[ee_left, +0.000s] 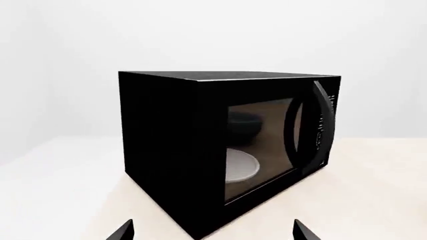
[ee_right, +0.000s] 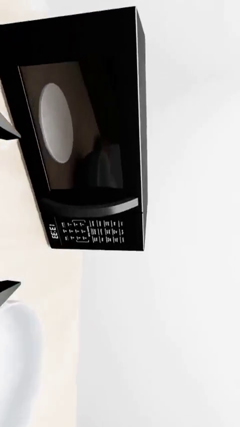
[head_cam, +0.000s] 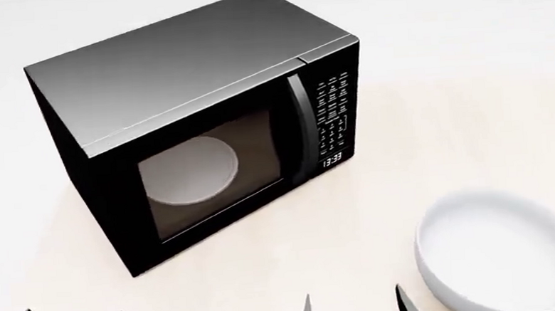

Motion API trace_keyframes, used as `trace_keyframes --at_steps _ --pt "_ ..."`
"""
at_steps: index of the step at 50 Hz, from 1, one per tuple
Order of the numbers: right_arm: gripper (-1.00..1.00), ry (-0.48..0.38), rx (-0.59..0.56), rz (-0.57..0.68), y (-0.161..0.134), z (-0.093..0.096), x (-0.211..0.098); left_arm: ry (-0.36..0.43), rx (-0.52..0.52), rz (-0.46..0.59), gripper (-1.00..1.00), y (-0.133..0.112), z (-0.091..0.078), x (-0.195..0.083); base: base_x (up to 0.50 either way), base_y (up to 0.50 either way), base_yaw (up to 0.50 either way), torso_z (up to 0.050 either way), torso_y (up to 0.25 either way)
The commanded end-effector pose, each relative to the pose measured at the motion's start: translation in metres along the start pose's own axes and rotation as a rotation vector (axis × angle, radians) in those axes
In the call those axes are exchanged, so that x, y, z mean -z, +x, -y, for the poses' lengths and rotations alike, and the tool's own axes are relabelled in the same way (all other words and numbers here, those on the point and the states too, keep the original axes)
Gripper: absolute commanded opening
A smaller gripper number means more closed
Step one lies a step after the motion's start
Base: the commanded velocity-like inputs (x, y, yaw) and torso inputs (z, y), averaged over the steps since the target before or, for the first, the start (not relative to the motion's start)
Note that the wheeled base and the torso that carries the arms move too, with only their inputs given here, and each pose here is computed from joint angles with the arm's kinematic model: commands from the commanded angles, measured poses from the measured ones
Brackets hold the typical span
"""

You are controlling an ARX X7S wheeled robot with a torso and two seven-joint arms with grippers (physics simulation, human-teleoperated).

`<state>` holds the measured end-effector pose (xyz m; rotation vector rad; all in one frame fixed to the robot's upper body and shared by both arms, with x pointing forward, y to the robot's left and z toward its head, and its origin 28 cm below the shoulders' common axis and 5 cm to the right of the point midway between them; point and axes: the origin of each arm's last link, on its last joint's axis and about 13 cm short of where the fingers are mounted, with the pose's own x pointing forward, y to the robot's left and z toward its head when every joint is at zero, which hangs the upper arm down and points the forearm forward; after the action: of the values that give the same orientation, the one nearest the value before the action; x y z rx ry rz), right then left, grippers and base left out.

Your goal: Open the microwave.

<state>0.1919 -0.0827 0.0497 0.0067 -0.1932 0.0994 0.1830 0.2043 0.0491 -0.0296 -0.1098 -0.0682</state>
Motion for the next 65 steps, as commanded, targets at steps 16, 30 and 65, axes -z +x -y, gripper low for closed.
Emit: trace_keyframes --at_steps 16,30,65 --pt "1.0 0.011 0.001 0.0 -0.0008 0.0008 -0.0003 0.0 0.001 0.006 1.0 -0.002 0.0004 -0.0019 0.45 0.2 0.0 0.0 0.0" --pt "1.0 0.01 -0.005 0.0 -0.0004 -0.0001 -0.0001 0.0 0.001 0.007 1.0 -0.0017 0.0004 -0.0021 0.46 0.0 0.0 0.0 0.0" --pt "1.0 0.019 -0.008 0.002 -0.0014 -0.0016 -0.0032 0.007 -0.003 0.002 1.0 -0.0004 0.0008 -0.001 0.05 0.0 0.0 0.0 -0.172"
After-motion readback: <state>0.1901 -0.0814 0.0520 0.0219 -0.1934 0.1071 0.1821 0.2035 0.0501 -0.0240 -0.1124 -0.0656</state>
